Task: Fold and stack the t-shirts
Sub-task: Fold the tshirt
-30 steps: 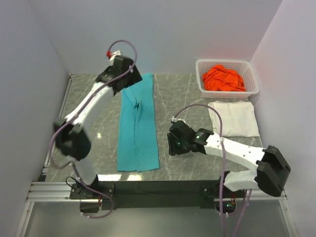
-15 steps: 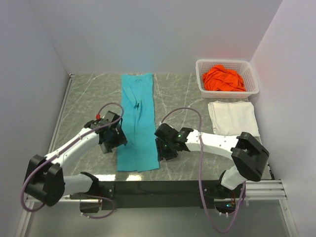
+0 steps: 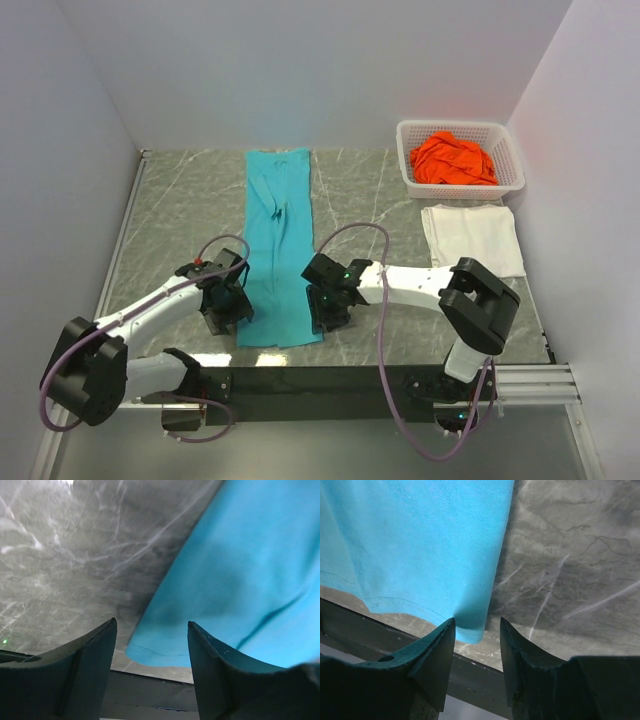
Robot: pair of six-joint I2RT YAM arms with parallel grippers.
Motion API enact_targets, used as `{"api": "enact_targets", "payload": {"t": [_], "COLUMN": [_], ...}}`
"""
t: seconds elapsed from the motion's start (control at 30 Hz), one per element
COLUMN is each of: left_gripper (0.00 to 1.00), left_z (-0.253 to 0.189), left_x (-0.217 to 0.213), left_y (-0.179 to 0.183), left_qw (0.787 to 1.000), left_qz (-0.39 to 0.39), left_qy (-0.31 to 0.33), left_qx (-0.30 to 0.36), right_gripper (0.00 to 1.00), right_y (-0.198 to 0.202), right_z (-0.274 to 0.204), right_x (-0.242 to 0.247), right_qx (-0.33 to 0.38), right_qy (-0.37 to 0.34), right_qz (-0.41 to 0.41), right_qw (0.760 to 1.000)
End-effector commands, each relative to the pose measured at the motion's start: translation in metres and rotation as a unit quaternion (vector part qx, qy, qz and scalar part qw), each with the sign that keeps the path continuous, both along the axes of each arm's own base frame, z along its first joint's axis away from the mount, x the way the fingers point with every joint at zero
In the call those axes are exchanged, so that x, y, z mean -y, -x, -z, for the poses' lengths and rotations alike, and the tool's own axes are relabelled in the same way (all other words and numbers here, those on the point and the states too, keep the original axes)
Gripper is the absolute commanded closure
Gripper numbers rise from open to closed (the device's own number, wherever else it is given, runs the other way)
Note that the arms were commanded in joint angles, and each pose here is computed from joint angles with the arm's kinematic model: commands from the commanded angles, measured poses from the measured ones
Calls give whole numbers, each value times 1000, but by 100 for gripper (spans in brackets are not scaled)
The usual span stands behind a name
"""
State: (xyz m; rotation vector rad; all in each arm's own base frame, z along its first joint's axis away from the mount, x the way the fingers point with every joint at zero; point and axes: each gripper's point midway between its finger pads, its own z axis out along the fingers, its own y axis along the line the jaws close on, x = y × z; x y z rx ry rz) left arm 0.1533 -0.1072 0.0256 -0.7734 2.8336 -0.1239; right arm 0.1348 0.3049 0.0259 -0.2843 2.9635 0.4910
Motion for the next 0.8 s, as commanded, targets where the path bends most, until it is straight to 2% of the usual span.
{"api": "enact_targets", "payload": {"t": [0.0, 0.37, 0.53, 0.73, 0.77], "left_gripper": [37, 43, 45, 53, 57], "left_z": [5, 11, 19, 21, 22], "left_x": [7, 11, 11, 17, 17], "left_y": [4, 27, 36, 37, 39], "left_qw": [1000, 999, 998, 998, 998], "left_qz": [4, 17, 29, 37, 38], "left_qy": [8, 7, -15, -20, -20], "left_qx": [-8, -32, -48, -52, -54], "right_gripper": [52, 53, 53, 53, 53], "right_y": [-3, 5, 7, 11, 12], "right_z": [-9, -5, 1, 11, 12], "right_x": [-14, -15, -17, -12, -12], "right_qx": [2, -7, -15, -27, -30], "right_qy": [-18, -3, 2, 20, 22], "right_qz": [2, -11, -17, -18, -19], "right_qw": [1000, 1000, 1000, 999, 999]}}
